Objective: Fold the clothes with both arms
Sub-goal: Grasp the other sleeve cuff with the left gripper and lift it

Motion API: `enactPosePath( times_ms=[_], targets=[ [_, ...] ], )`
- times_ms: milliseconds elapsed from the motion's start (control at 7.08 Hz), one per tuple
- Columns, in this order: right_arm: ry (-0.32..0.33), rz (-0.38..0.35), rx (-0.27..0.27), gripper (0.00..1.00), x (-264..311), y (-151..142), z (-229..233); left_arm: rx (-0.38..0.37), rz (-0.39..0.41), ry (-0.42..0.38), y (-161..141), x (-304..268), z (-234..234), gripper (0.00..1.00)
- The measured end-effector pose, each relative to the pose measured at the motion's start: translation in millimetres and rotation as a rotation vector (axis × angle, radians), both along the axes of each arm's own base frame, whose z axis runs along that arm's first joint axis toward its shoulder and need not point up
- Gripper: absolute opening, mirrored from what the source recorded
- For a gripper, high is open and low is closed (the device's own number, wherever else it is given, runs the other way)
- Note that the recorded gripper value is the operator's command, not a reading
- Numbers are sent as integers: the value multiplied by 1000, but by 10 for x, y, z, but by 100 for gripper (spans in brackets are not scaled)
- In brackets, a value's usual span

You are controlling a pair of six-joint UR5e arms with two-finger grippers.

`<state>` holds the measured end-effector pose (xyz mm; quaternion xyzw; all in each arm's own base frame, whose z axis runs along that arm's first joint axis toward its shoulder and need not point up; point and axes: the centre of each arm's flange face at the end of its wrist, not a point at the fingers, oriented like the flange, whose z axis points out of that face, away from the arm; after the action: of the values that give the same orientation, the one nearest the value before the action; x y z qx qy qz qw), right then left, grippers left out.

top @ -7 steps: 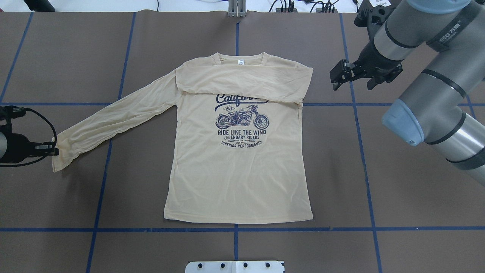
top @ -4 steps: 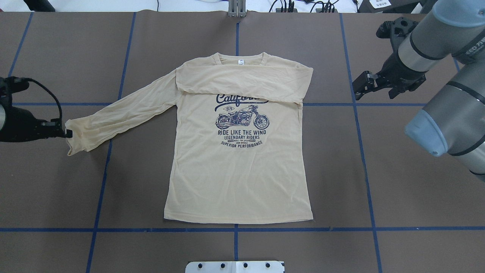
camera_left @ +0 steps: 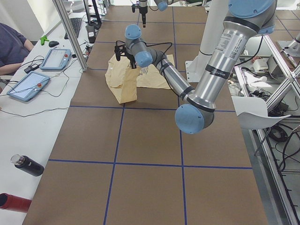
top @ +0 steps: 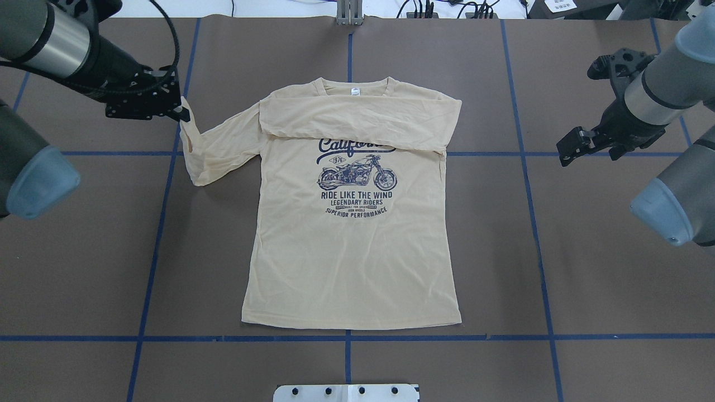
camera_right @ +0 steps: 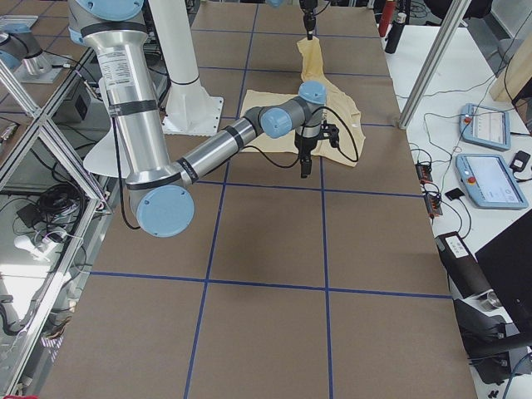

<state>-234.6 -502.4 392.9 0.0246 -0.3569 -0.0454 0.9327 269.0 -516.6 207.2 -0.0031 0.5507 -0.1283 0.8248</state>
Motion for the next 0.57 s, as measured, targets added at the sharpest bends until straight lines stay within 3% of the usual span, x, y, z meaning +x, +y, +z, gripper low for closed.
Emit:
enactPosePath(
  times_ms=[283, 565],
  targets=[
    [1, 3, -1, 100, 48, -4, 22, -46, 23, 59, -106, 384, -693, 0],
    [2, 4, -2, 100, 51, -6, 29, -62, 59, 117, -108, 857, -1083, 0]
  ],
)
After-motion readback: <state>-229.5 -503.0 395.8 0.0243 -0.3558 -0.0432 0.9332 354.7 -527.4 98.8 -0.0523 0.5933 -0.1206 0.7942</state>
